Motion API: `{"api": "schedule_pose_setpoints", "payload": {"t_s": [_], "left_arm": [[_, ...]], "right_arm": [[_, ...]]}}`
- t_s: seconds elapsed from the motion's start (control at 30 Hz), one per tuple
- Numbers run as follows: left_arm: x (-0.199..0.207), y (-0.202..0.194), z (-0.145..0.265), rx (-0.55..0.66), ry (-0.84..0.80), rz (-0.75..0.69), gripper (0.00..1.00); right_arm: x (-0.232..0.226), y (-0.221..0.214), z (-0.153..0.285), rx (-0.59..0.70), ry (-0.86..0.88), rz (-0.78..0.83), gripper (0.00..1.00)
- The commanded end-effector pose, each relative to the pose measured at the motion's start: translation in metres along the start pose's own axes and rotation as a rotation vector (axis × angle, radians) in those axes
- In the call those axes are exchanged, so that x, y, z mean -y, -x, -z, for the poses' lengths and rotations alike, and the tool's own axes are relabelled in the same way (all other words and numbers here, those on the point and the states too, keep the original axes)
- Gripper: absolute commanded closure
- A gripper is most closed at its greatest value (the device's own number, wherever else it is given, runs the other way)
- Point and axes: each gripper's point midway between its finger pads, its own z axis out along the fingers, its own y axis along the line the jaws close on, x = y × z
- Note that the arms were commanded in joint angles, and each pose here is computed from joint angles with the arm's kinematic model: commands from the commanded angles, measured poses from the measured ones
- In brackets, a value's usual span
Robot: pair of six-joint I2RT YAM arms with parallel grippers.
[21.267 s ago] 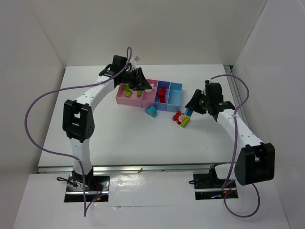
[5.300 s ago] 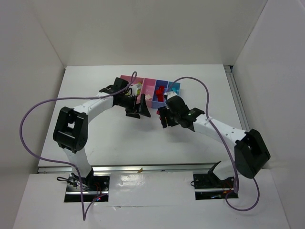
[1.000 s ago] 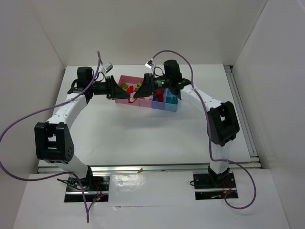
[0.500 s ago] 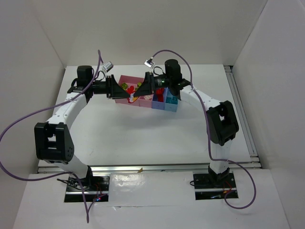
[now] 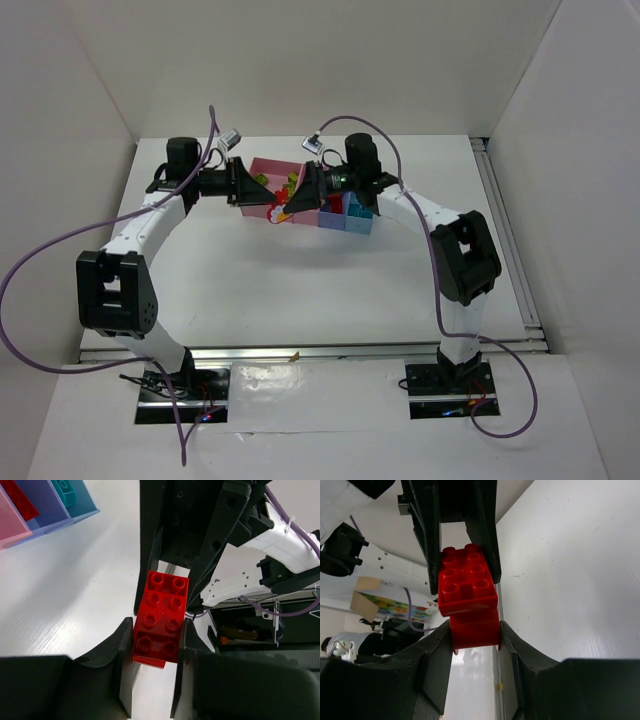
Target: Sort the legos into containers by color
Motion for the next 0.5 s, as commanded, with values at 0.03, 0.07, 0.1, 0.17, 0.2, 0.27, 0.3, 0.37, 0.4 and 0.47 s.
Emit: {"api": "schedule_pose_setpoints", "payload": {"t_s": [0.03, 0.07, 0.1, 0.17, 0.2, 0.27, 0.3, 0.37, 0.4, 0.47], "left_arm": [[0.017, 0.010, -0.006, -0.004, -0.031, -0.077, 0.95], [0.017, 0.010, -0.006, -0.004, -0.031, -0.077, 1.00], [0.017, 0.010, -0.006, -0.004, -0.031, -0.077, 1.00], [0.015, 0.011, -0.006, 0.002, -0.020, -0.077, 1.00], [0.014, 0.016, -0.002, 0.023, -0.002, -0.083, 1.00], [0.006, 0.025, 0.008, 0.074, 0.035, -0.063, 1.00], [0.003, 0.028, 0.012, 0.088, 0.041, -0.052, 1.00], [-0.004, 0.037, 0.023, 0.151, 0.095, -0.018, 1.00], [-0.014, 0.042, 0.032, 0.183, 0.128, -0.002, 1.00], [-0.026, 0.051, 0.044, 0.252, 0.224, 0.021, 1.00]], "right_arm": [[-0.011, 0.010, 0.002, 0.028, 0.003, 0.070, 0.98], [-0.011, 0.010, 0.002, 0.028, 0.003, 0.070, 0.98], [-0.011, 0.010, 0.002, 0.028, 0.003, 0.070, 0.98], [-0.011, 0.009, 0.002, 0.025, 0.001, 0.060, 0.98], [-0.009, 0.006, 0.002, 0.017, -0.006, 0.047, 0.98], [-0.001, -0.004, 0.003, -0.001, -0.019, 0.038, 0.98], [-0.003, -0.005, 0.004, -0.007, -0.024, 0.044, 0.98], [0.014, -0.009, 0.010, 0.005, -0.110, 0.024, 0.98], [0.015, -0.005, 0.012, 0.027, -0.152, 0.033, 0.98], [0.037, 0.002, 0.025, 0.078, -0.330, -0.003, 0.98]]}}
